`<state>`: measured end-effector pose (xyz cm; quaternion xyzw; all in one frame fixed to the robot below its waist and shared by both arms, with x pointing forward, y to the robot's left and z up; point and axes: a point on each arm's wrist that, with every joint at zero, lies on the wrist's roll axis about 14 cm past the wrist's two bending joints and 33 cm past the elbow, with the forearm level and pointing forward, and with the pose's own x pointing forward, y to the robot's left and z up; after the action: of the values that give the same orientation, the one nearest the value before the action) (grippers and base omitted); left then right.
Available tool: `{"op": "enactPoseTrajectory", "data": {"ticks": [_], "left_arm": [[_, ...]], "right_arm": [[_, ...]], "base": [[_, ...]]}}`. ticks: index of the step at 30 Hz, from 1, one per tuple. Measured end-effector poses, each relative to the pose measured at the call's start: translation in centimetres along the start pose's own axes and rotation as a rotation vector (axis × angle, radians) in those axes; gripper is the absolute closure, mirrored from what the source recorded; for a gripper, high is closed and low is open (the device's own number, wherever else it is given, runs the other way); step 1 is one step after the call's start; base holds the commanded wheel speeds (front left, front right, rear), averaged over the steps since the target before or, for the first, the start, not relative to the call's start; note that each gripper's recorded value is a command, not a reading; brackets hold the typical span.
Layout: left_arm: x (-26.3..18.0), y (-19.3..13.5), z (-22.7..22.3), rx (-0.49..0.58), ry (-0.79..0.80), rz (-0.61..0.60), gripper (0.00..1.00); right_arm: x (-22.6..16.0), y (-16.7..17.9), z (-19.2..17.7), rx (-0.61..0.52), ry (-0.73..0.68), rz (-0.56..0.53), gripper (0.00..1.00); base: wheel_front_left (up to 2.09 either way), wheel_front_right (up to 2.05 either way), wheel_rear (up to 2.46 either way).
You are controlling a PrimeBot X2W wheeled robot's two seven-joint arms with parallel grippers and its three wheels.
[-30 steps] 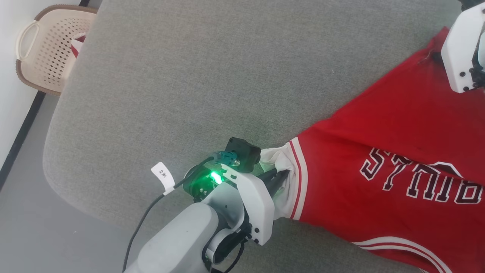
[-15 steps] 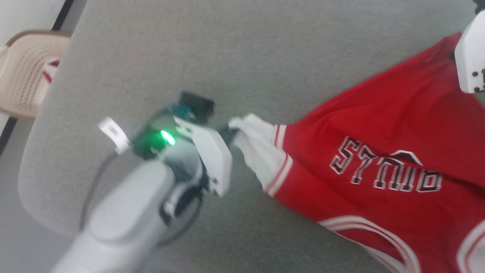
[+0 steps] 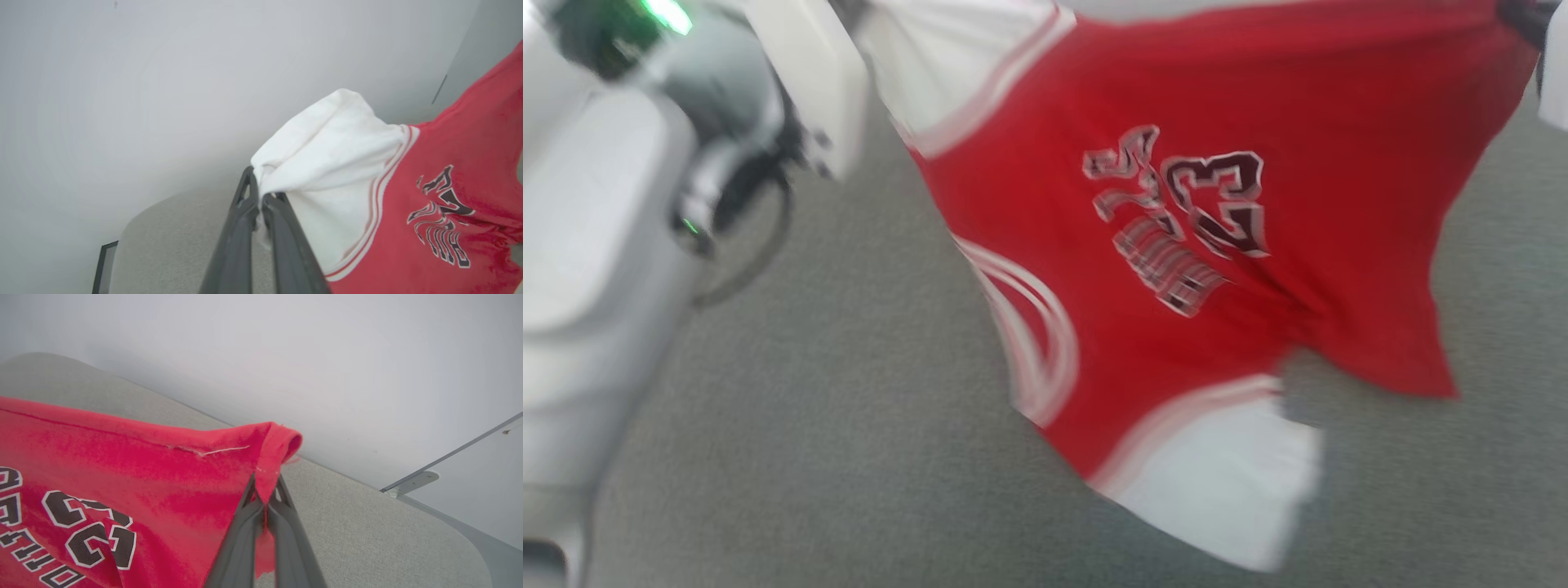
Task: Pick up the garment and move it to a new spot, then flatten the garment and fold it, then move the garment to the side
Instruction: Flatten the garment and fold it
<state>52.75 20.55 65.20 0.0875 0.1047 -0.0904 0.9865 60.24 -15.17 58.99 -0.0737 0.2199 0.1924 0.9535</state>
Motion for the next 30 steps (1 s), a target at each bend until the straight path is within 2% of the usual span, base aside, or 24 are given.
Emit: {"op": "enactPoseTrajectory", "data": {"ticks": [8, 14, 21, 30], "left_arm": [[-0.4, 1.0, 8.2, 0.06, -0.139, 0.017, 1.0], [0.2, 1.4, 12.2, 0.114, -0.234, 0.035, 1.0], [3.6, 1.9, 16.8, 0.188, -0.417, 0.107, 1.0], [8.7, 1.4, 20.7, 0.248, -0.719, 0.174, 1.0]], "right_arm": [[-5.8, -1.5, 5.1, 0.002, -0.158, -0.052, 1.0], [-7.1, -3.2, 7.4, 0.023, -0.254, -0.098, 1.0], [-4.4, -6.1, 9.4, 0.029, -0.401, -0.19, 1.0], [1.0, -8.7, 10.0, -0.058, -0.61, -0.275, 1.0]], "base": [[0.0, 0.0, 0.0], [0.0, 0.0, 0.0], [0.0, 0.0, 0.0], [0.0, 0.0, 0.0]]}}
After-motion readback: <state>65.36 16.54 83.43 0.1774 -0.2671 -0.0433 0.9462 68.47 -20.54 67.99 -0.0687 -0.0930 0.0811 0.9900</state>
